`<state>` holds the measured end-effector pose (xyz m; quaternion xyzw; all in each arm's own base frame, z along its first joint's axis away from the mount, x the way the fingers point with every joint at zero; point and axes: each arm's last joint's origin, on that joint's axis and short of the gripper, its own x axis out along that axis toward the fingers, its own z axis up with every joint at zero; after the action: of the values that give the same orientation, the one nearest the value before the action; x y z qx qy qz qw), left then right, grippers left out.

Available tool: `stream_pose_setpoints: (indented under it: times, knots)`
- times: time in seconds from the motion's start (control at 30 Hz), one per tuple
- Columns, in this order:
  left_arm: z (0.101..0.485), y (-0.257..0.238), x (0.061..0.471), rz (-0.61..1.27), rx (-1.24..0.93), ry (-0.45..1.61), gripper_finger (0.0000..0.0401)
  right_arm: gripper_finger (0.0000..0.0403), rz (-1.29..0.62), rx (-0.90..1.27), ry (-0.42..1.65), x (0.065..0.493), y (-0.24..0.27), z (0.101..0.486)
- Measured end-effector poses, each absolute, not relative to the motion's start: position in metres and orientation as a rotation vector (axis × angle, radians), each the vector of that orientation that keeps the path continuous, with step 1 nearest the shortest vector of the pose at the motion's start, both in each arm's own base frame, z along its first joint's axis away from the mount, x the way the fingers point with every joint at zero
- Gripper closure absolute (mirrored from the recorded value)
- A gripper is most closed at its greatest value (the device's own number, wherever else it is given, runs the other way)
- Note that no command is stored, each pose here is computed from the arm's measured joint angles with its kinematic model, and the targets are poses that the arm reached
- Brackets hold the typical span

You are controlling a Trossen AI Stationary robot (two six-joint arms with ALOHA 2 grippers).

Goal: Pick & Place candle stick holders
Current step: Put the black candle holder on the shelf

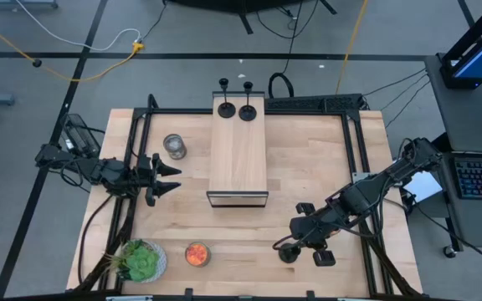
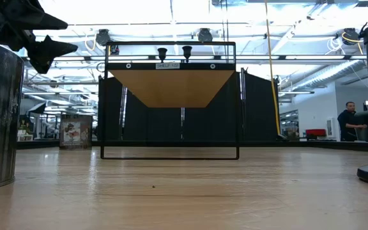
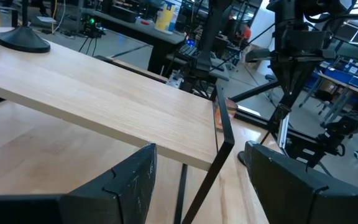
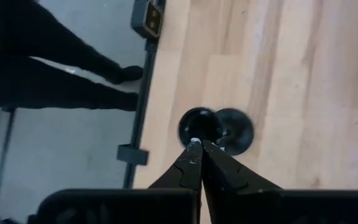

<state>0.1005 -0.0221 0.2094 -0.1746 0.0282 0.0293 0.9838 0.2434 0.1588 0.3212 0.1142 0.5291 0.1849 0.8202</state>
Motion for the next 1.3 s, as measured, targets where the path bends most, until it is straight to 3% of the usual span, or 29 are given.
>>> stream_pose_setpoints:
  times: [0.77, 1.3]
  knots:
    - [0.210, -0.022, 0.100, 0.061, -0.348, 0.054, 0.0151, 0.0286, 0.374, 0.251, 1.181, 0.243, 0.152, 0.319]
    - [0.210, -0.022, 0.100, 0.061, -0.339, 0.054, 0.0151, 0.0274, 0.355, 0.277, 1.167, 0.256, 0.152, 0.312]
